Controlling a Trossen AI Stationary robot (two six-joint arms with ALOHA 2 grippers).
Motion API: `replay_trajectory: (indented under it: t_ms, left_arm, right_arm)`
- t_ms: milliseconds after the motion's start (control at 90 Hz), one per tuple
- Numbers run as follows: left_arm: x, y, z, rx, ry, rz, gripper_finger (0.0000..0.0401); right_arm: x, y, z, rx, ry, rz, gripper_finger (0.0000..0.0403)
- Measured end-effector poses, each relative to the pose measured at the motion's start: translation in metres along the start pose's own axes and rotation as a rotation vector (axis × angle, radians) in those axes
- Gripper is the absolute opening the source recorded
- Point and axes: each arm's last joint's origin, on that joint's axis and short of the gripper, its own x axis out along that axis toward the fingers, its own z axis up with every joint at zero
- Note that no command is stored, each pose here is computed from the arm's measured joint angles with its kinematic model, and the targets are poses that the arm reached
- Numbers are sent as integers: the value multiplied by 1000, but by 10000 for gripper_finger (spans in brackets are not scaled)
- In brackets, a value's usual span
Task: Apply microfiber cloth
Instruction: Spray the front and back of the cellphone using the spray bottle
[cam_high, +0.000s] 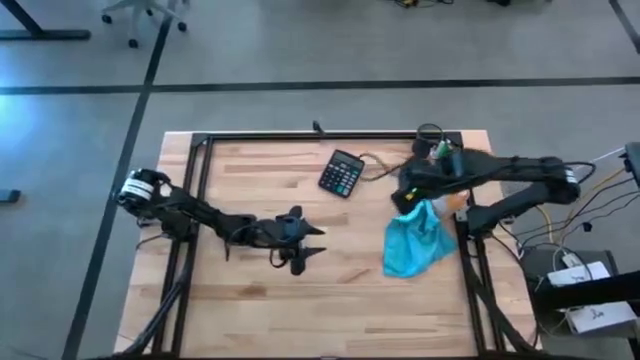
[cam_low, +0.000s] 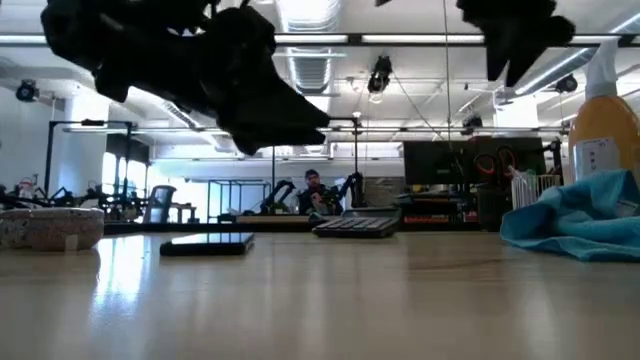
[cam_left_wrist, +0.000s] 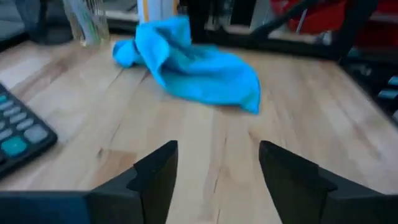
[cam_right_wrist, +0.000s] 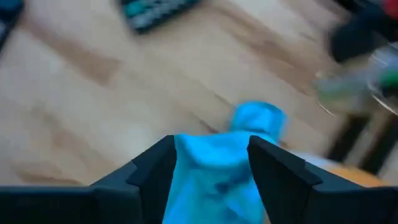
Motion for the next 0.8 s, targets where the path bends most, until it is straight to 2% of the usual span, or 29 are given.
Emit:
replay_trajectory:
  t_ms: [133,322,489,600,800]
  left_arm:
    - [1,-1,4,26,61,13,239]
    - [-4,0,4,54,56,14,255]
    - [-2,-1,-10,40,50,10,260]
    - [-2,-8,-27,71,100,2,259]
    - [-12,-30,-42,90,92,88,242]
  right_arm:
    - [-16,-19,2,117,-49,38,199]
    - [-30,-35,8,198,-94,38,197]
    - [-45,-48,12,251,-130,-16,195]
    - [-52,-53,13,289,-157,7,196]
    - [-58,-64,11,371,-170,34,197]
